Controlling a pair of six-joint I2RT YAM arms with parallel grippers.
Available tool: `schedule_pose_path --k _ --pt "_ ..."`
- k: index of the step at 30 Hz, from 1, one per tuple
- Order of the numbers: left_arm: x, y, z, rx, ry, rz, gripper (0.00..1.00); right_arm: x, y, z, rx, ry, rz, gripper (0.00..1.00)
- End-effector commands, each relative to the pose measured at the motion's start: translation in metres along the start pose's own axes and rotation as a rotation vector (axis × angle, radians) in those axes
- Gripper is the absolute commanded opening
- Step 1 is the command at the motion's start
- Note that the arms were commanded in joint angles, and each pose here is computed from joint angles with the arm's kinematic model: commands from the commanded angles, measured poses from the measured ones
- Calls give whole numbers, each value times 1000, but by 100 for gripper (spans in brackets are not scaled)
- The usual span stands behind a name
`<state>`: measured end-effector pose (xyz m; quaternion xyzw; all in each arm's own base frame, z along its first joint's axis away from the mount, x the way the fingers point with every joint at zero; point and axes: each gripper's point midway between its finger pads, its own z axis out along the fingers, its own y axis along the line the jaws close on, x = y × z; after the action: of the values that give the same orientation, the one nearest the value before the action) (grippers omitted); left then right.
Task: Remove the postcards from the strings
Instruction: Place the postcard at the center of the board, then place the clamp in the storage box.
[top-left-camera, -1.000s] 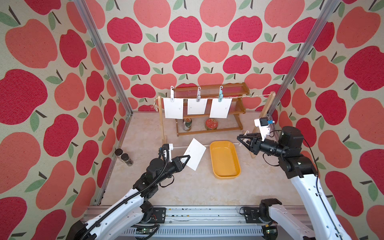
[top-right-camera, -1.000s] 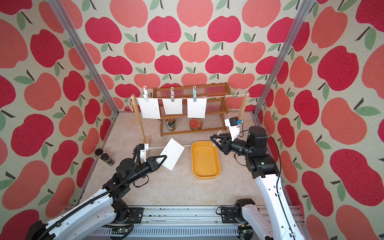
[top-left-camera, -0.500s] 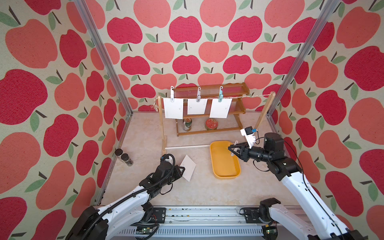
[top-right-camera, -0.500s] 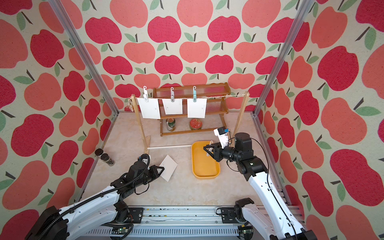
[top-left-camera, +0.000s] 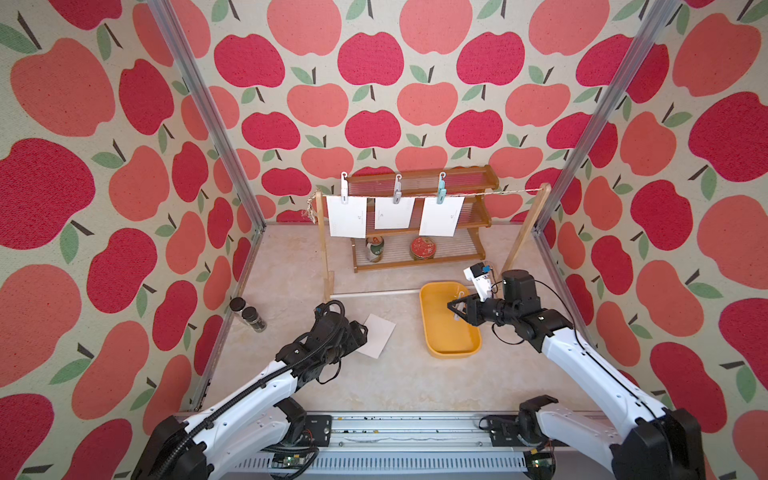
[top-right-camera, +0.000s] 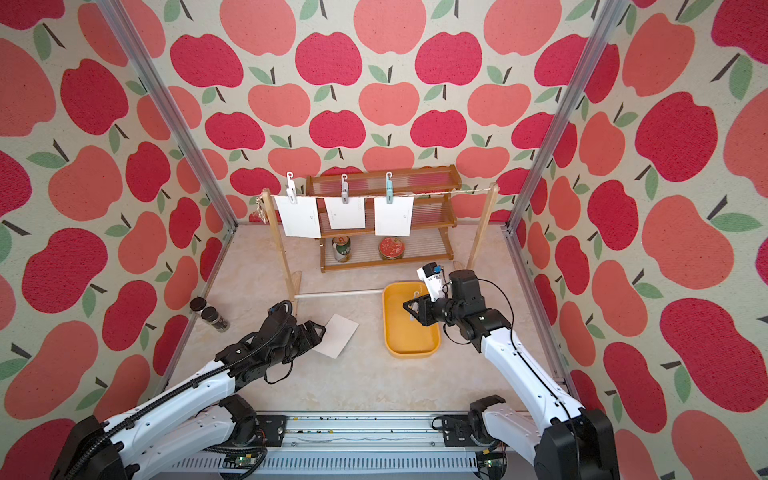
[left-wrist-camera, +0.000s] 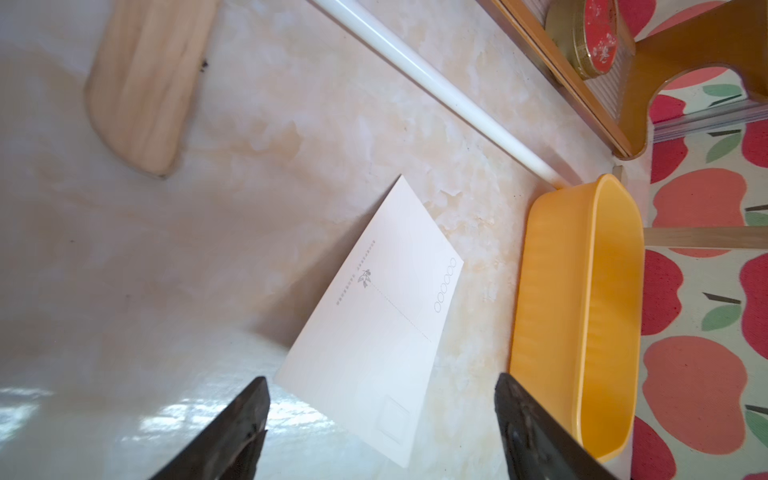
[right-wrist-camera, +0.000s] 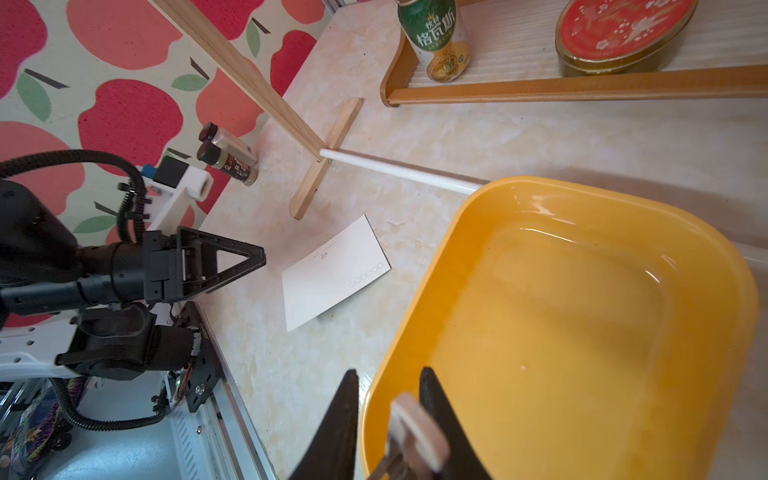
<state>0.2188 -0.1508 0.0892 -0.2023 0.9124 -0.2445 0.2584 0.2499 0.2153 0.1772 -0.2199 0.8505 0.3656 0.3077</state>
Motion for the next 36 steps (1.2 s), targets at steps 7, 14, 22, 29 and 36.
schedule_pose_path --k 7,14,22,29,36 --pt "-6 11 -26 -144 -50 84 81 29 -34 48 134 106 -3 23" --pt "-16 -48 -32 85 -122 198 81 57 -55 74 174 194 55 33" --pt "-23 -87 -39 252 -178 237 87 37 -48 41 243 106 2 99" --pt "-17 -131 -27 386 -138 286 89 4 -14 -13 234 -38 -74 99" --pt "-35 -190 -22 535 -231 331 91 -18 26 -60 160 -173 -127 99"
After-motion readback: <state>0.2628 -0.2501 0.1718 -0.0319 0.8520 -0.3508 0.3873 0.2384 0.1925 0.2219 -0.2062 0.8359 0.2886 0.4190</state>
